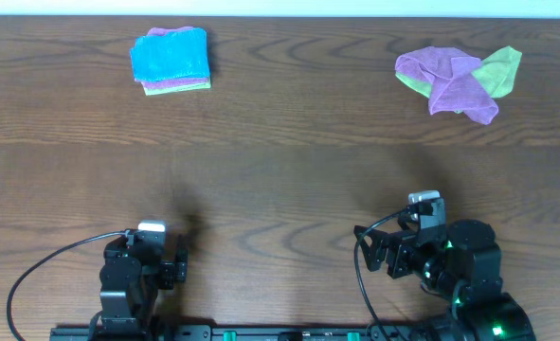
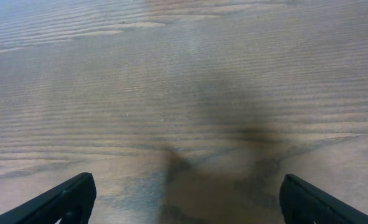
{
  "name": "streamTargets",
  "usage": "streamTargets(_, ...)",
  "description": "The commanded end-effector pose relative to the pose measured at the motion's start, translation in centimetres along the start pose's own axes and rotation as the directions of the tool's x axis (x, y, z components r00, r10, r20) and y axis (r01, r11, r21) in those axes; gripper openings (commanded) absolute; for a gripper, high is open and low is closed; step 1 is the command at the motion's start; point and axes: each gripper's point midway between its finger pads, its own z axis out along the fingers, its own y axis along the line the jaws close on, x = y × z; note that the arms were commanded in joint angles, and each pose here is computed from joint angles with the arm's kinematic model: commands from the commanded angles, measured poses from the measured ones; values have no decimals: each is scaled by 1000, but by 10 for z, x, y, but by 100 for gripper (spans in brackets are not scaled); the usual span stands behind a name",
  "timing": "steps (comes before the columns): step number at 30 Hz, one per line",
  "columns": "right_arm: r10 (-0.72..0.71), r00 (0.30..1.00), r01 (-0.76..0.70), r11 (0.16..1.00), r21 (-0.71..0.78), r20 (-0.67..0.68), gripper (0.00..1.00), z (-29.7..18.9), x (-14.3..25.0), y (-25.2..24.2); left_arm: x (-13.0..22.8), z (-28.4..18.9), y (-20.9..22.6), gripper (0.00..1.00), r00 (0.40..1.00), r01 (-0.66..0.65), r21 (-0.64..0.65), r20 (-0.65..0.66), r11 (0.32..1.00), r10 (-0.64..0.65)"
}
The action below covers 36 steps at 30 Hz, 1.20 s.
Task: Fold the cloth
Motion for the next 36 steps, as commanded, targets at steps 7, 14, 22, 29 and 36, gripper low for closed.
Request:
streamTargets(7,13,1000,-13,1000,7,7,99,-1,-1,-2,5,2,1,95,1000,9,-10,-11,1000,-9)
streamTargets(14,11,1000,-11,994,107,1,99,-3,4,-20,5,2,1,95,1000,9,-10,-11,1000,-9)
streamTargets(22,-260,962,225,924,308,80,99,-19,2,-59,5,2,1,95,1000,9,-10,-11,1000,-9)
streamTargets(29,-279,954,214,891,400,110,99,-17,20,-89,5,2,1,95,1000,9,-10,-11,1000,-9)
streamTargets(36,-264,959,199,884,424,100,99,-6,36,-104,5,2,1,95,1000,9,-10,-11,1000,-9)
